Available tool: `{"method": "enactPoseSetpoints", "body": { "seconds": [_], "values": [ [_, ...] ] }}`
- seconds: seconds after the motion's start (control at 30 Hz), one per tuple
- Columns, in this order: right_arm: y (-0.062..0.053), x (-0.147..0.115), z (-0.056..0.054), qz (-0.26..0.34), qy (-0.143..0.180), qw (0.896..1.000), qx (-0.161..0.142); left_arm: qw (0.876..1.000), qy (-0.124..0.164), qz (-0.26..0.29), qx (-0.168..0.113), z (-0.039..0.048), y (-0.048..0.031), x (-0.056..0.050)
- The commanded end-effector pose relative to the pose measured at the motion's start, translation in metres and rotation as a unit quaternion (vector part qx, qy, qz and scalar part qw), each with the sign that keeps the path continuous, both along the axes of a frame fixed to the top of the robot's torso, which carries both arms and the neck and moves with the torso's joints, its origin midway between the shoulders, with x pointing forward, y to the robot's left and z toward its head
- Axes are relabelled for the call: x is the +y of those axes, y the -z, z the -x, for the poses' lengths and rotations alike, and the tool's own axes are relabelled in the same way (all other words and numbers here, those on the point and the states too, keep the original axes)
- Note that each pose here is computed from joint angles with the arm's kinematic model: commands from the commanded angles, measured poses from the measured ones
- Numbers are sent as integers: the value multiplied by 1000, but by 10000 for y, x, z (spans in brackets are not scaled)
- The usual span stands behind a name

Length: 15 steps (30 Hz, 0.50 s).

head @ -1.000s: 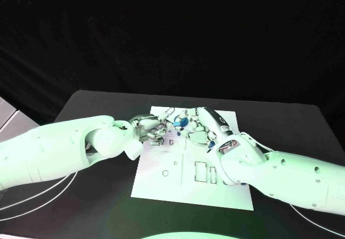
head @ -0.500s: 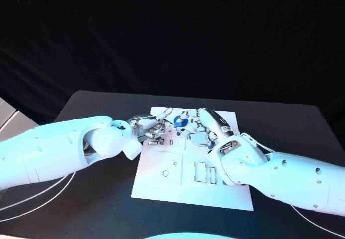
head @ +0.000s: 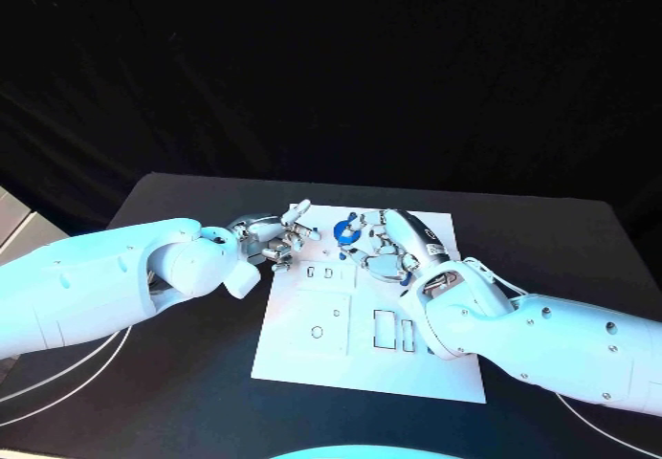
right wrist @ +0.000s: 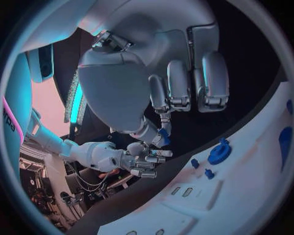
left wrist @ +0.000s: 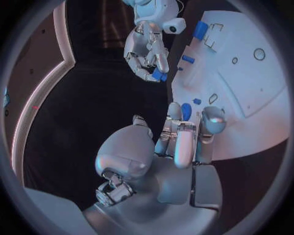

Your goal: Assemble the parts on the task board

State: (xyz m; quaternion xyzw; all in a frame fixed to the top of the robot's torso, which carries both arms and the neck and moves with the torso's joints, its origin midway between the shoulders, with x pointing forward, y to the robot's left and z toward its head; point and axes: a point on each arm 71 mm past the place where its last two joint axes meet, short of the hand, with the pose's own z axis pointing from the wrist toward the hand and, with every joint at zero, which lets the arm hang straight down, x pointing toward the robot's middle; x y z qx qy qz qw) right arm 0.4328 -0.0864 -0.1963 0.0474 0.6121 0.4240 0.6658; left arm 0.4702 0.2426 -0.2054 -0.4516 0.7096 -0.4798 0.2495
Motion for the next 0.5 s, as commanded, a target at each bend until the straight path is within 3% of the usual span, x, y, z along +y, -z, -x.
{"method": "enactPoseSetpoints", "body": {
  "seconds": [0.03, 0.2, 0.5],
  "values": [
    [73, -14, -36, 6, 15, 999, 48, 999, -37, 7, -13, -23, -33, 82],
    [143, -1, -67, 15, 26, 997, 69, 998, -52, 12, -22, -19, -60, 145],
    [387, 88, -101, 29, 42, 994, 93, 998, -57, 21, -36, -2, -103, 169]
  ]
}}
